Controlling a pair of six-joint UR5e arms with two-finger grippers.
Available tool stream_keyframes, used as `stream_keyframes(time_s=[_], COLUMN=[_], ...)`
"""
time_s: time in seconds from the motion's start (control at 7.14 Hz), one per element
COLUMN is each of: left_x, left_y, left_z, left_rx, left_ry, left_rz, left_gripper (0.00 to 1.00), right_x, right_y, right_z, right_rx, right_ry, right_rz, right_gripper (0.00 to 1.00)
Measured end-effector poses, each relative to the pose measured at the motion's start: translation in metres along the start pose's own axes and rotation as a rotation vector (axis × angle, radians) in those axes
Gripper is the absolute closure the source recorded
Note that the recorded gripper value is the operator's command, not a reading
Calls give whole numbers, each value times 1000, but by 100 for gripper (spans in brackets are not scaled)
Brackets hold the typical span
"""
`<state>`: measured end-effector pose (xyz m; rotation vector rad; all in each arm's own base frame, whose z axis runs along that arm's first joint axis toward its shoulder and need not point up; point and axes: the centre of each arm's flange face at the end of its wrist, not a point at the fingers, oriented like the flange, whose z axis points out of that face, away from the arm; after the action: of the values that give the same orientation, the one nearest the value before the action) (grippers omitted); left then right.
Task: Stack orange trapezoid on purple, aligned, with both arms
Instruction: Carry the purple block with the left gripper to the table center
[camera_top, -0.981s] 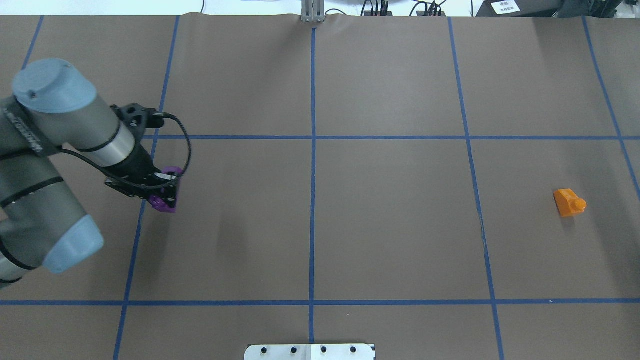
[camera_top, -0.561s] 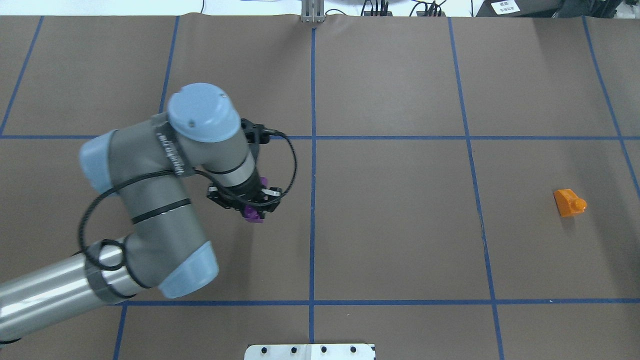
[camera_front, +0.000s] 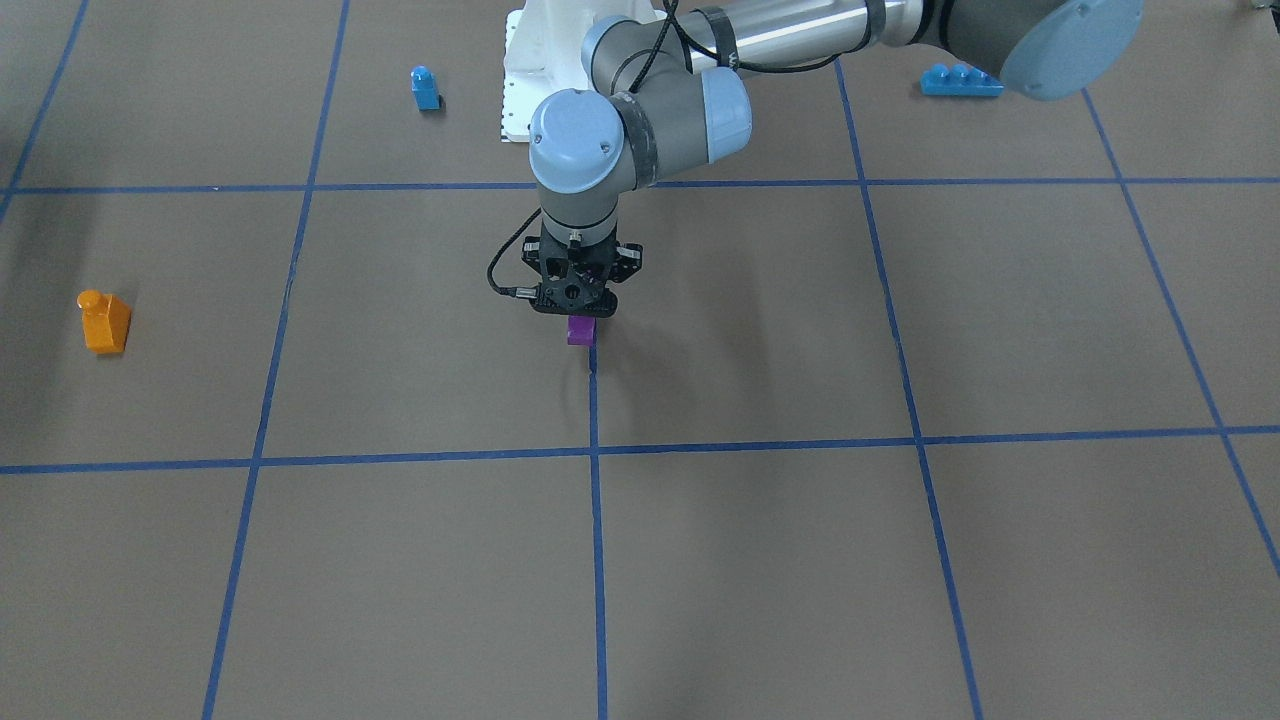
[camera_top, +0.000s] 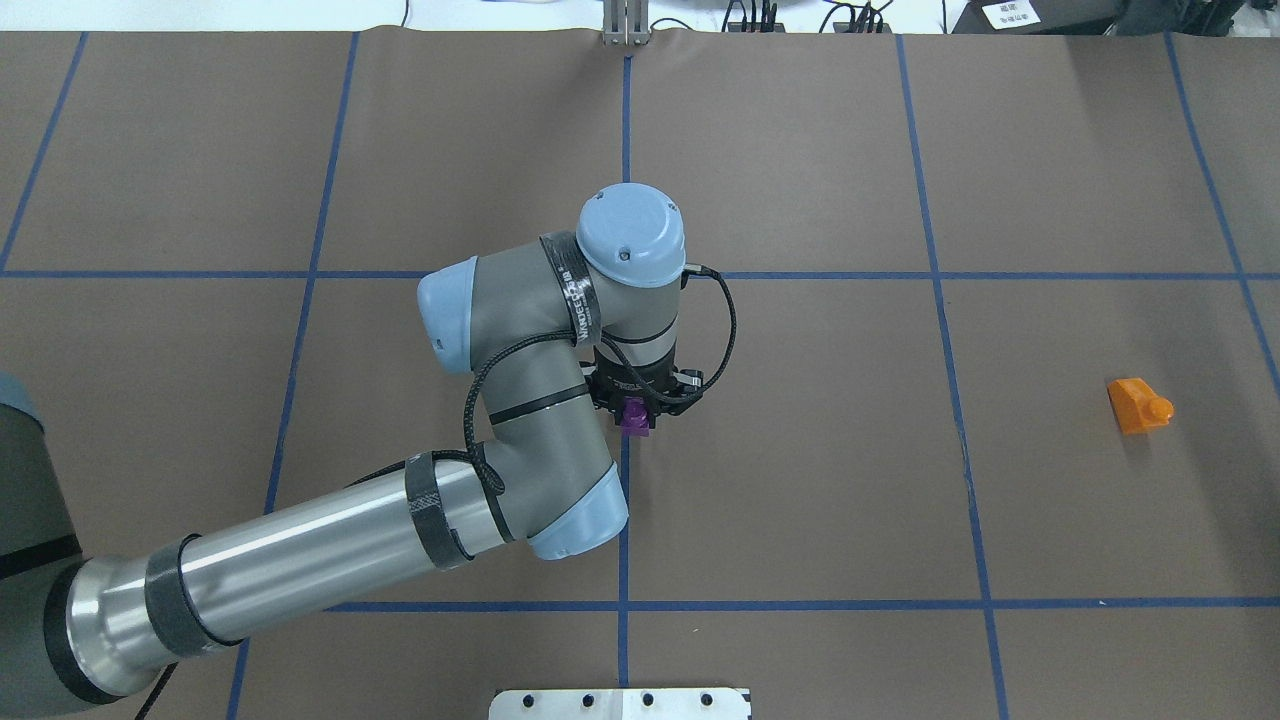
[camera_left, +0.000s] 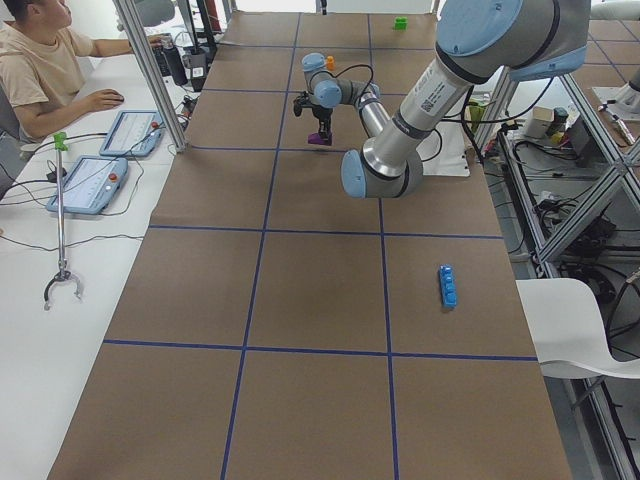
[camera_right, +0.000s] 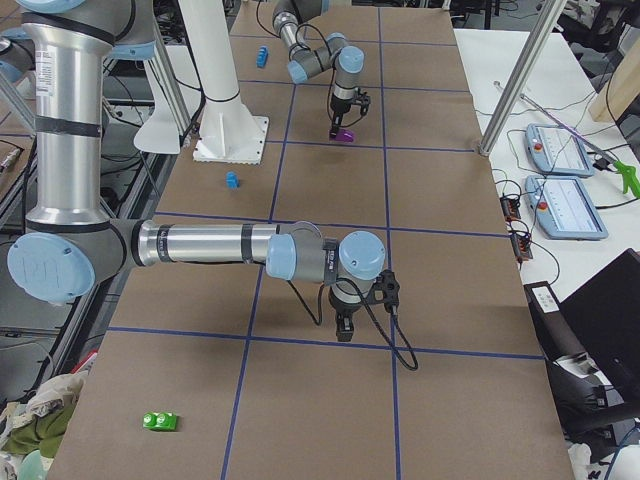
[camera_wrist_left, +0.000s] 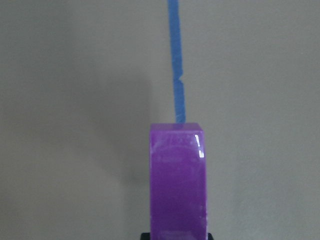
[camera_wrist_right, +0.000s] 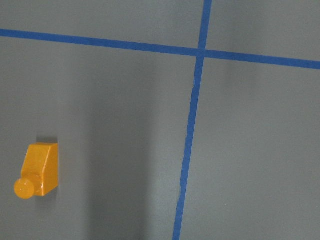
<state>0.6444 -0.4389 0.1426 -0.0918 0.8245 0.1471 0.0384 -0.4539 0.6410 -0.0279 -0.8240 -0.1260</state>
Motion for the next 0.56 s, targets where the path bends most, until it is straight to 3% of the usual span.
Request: stream_keyframes(time_s=[0.56], left_x=[1], left_y=[-2], left_z=[18], left_rx=[-8], left_ry=[-22], left_rz=[-38], left_gripper=[100], right_x=[-2], right_y=[-2], right_z=[1], right_rx=[-1], right_ry=[-1], right_rz=[-6], right_gripper=[0])
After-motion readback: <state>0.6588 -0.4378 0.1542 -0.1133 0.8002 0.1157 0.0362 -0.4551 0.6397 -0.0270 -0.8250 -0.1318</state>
